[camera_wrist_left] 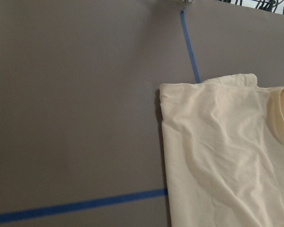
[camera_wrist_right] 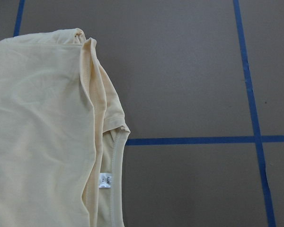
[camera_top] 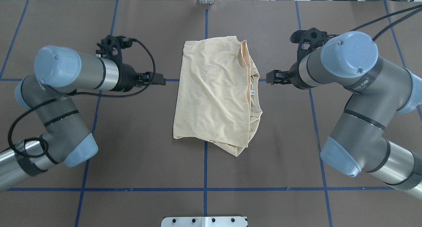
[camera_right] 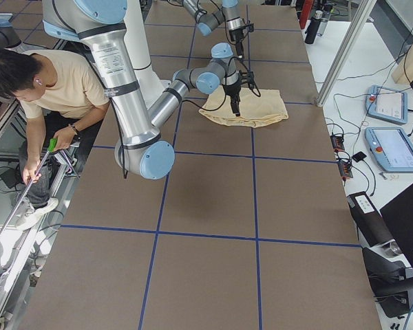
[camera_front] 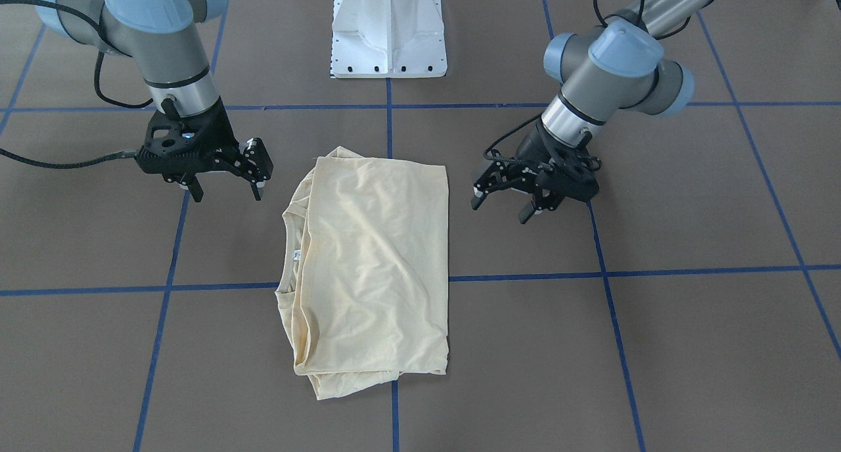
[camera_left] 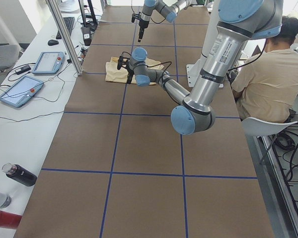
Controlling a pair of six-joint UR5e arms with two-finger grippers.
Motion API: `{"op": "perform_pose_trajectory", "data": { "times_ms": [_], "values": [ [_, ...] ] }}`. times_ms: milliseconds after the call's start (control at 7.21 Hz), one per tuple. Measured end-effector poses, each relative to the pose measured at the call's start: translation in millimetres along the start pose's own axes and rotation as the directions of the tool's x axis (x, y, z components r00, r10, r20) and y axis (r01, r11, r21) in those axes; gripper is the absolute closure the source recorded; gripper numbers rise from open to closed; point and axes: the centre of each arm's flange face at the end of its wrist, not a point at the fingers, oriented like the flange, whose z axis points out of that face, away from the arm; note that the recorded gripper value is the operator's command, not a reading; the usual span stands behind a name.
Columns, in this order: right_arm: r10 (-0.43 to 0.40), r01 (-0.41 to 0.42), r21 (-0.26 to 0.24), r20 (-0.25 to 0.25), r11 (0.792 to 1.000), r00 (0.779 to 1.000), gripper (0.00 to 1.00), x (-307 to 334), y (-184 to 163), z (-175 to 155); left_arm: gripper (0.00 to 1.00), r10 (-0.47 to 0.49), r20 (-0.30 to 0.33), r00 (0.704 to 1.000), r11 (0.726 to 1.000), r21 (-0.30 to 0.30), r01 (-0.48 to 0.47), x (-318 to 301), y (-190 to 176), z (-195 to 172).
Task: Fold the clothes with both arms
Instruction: 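Move both grippers to the near corners of the folded shirt, then lower both grippers to the shirt's near edge and grasp it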
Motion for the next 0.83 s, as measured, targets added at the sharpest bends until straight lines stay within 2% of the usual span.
{"op": "perform_pose_trajectory", "data": {
  "times_ms": [139,277,416,832],
  "values": [
    [0.034,-0.035,0.012,0.054,0.999,0.998,0.00,14,13,-1,0.00,-0.053,-0.007,0.999,0.999,-0.013,0.053,14,41,9],
    [0.044,-0.047,0.025,0.103,0.999,0.994,0.00,35,25,2,0.09,-0.101,-0.001,0.995,0.994,-0.029,0.101,21,74,21],
    [0.045,-0.049,0.033,0.125,0.998,0.991,0.00,48,31,5,0.17,-0.137,0.012,0.990,0.990,-0.038,0.138,24,95,32],
    [0.044,-0.050,0.039,0.138,0.998,0.990,0.00,54,34,6,0.30,-0.197,0.063,0.978,0.977,-0.065,0.201,20,124,65]
  ]
}}
